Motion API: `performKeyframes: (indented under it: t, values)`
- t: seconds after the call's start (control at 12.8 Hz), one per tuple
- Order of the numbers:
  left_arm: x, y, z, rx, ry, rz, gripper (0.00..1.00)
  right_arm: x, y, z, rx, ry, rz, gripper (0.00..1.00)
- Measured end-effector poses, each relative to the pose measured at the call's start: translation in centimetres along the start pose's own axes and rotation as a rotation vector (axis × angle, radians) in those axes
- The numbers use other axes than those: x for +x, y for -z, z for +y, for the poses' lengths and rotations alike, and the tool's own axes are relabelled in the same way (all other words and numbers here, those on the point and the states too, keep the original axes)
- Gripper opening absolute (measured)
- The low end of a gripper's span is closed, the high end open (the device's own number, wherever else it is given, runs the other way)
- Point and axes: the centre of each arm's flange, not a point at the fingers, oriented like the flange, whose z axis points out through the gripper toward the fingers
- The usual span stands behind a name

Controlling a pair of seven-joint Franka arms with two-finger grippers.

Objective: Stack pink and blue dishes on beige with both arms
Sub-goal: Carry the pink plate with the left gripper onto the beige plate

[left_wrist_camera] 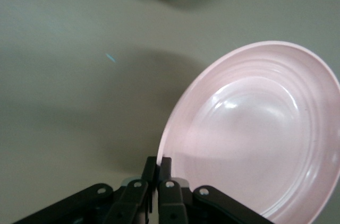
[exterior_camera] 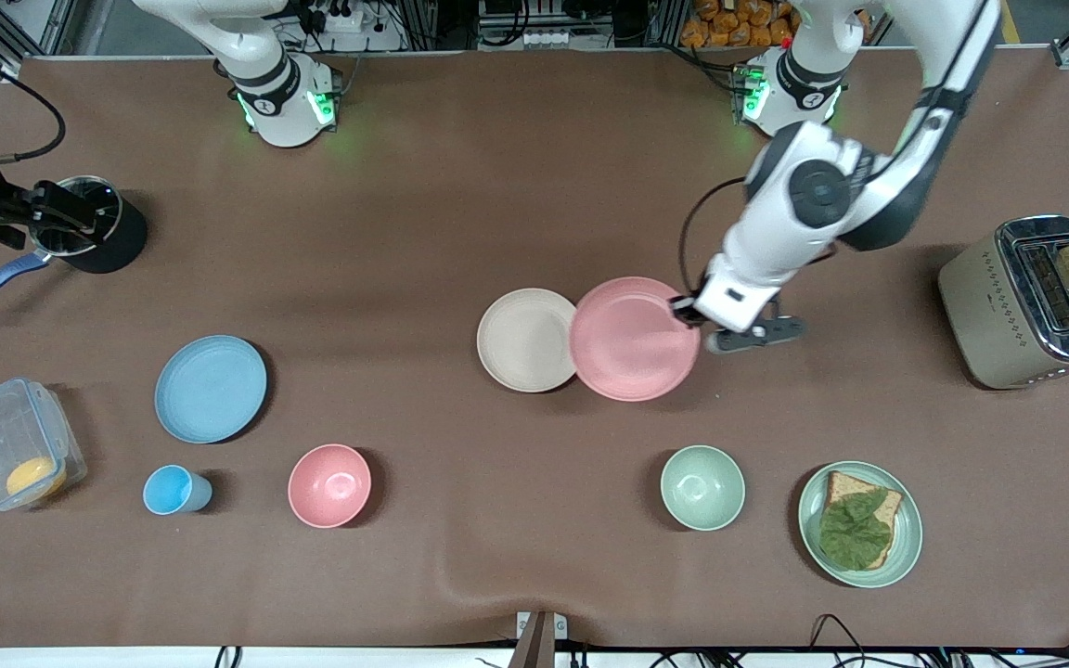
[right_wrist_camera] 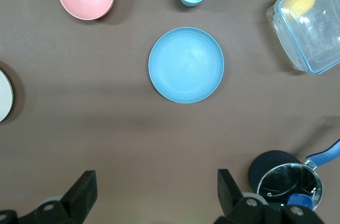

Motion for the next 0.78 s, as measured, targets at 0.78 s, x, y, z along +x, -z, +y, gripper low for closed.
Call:
performKeyframes:
  t: [0.78]
  values:
    - [-6.1, -9.8, 8.9, 0.048, 0.01, -0.056, 0.05, 0.0, 0.1, 0.0, 0.0, 0.0, 0.002, 1.0]
